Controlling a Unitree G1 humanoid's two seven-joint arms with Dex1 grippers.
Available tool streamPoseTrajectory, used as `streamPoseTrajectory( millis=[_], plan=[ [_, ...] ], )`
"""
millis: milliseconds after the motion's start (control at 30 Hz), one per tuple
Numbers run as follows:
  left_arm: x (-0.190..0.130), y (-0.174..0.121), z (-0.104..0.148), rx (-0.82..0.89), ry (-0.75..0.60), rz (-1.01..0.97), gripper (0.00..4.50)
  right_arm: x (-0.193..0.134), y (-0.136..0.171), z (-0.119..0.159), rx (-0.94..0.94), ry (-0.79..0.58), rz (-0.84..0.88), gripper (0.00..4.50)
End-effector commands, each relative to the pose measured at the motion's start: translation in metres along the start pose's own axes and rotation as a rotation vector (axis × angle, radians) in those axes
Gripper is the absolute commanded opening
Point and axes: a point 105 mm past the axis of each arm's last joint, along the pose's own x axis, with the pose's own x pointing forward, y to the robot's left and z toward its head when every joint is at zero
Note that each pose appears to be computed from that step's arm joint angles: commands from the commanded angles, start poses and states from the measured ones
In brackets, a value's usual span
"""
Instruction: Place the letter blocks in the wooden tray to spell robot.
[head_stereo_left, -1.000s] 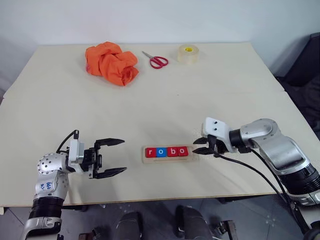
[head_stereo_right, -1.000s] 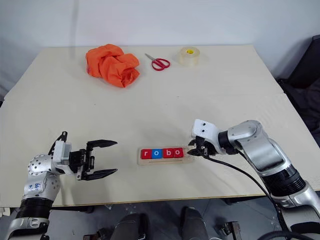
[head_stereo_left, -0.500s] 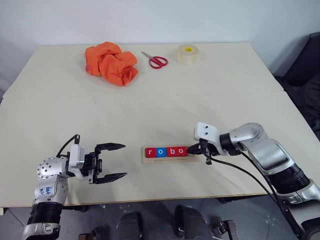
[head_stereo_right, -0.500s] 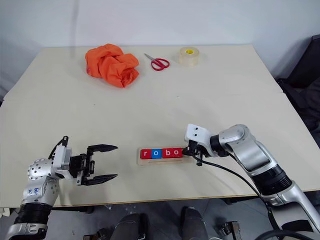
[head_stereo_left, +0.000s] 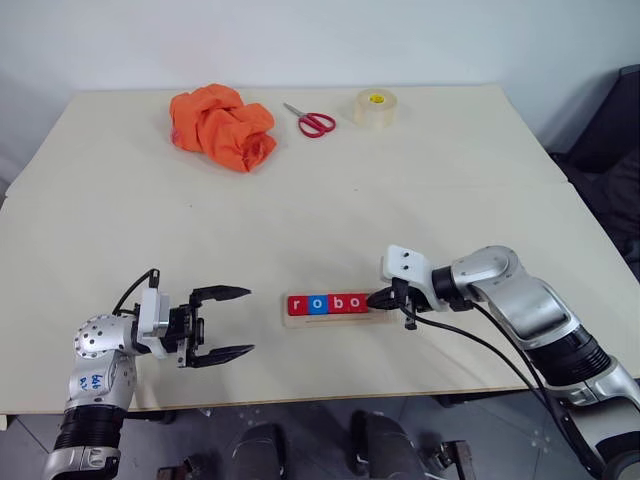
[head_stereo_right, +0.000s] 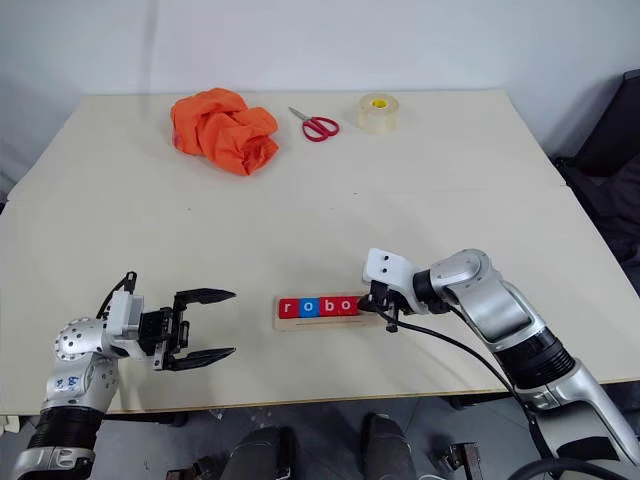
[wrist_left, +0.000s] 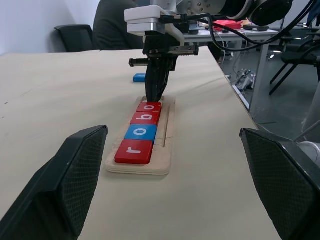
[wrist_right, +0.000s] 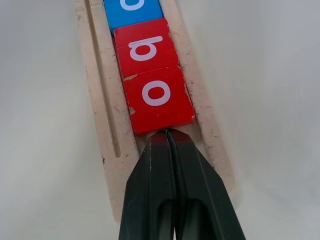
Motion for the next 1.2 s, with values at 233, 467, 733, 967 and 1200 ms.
streamPoseTrajectory(
  millis=[233,467,733,967,1200],
  plan=[
    [0.005,0.007,0.002,0.023,-0.014,-0.019,4.50,-0.039,0.004,0.012,-0.050,-0.081,-0.031,0.94],
    [0.009,0.016,0.002,0.029,-0.024,-0.040,4.50,-0.064,0.001,0.005,0.016,-0.133,-0.150,3.35],
    [0.010,0.019,0.000,0.020,-0.028,-0.052,4.50,-0.118,0.006,-0.040,0.259,-0.189,-0.455,4.45],
    [0.013,0.022,-0.001,0.011,-0.034,-0.057,4.50,-0.139,0.028,-0.079,0.438,-0.207,-0.649,4.45],
    [0.018,0.023,0.001,0.010,-0.043,-0.066,4.50,-0.125,0.037,-0.087,0.561,-0.284,-0.741,4.45]
  ],
)
